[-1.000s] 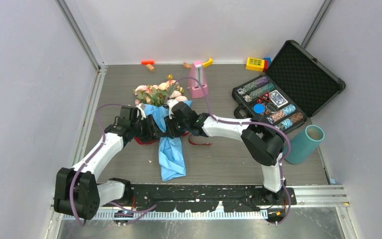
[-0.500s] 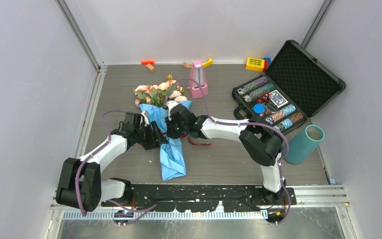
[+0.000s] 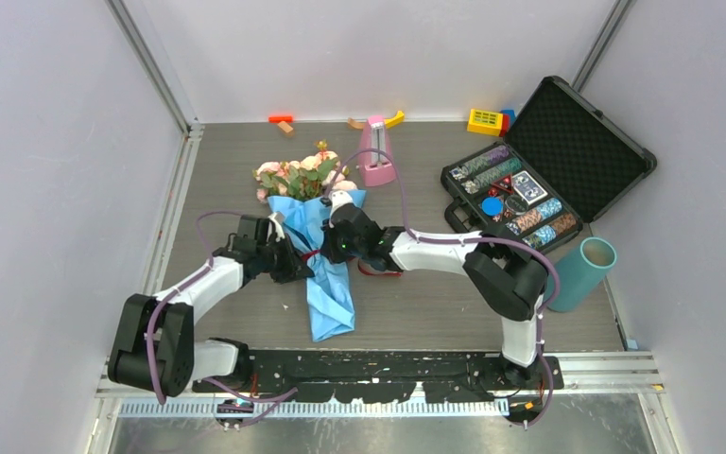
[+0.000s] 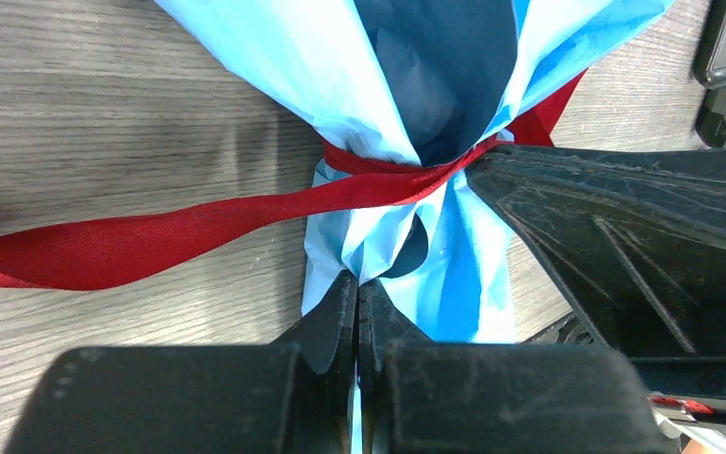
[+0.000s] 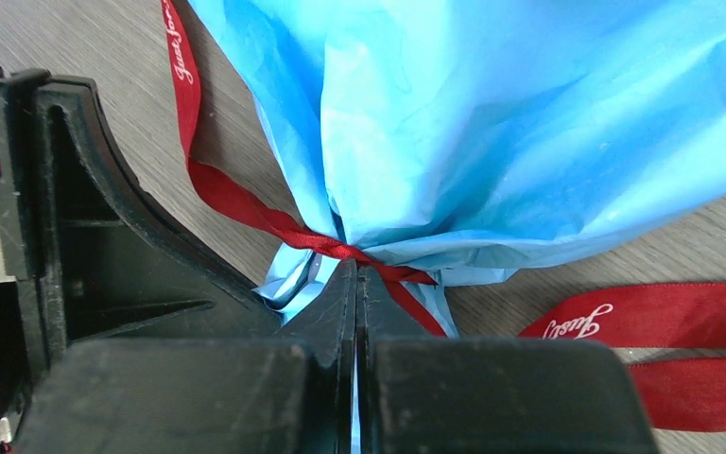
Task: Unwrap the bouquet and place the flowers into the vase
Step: Untie the ribbon from the wrapping paper.
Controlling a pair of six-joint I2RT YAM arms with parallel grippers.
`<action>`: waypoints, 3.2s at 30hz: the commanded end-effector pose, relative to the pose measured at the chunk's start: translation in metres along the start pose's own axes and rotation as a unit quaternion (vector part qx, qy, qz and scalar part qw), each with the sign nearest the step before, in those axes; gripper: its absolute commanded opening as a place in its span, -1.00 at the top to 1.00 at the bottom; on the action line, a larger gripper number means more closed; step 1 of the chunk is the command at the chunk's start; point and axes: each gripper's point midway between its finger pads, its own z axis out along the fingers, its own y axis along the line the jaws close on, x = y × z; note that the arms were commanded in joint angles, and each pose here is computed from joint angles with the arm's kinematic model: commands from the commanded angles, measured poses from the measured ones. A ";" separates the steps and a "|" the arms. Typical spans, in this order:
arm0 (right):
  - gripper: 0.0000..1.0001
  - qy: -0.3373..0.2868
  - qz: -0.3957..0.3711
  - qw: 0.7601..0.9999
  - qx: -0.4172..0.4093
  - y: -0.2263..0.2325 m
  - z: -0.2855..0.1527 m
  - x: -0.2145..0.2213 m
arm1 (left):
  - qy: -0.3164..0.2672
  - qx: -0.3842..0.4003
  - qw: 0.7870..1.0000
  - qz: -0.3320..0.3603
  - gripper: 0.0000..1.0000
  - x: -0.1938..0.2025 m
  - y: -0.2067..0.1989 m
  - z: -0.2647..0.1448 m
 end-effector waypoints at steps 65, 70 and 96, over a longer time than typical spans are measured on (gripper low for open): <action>0.76 -0.032 -0.142 0.986 0.080 0.003 0.018 -0.016 | 0.008 -0.017 0.999 0.032 1.00 -0.004 -0.001 -0.008; 0.98 -0.086 -0.129 0.982 0.108 0.004 0.006 -0.027 | 0.009 -0.023 0.999 0.025 1.00 -0.003 0.002 -0.007; 0.95 -0.123 -0.091 0.987 0.040 0.045 -0.023 -0.044 | 0.009 -0.041 0.999 0.022 1.00 -0.007 0.005 -0.007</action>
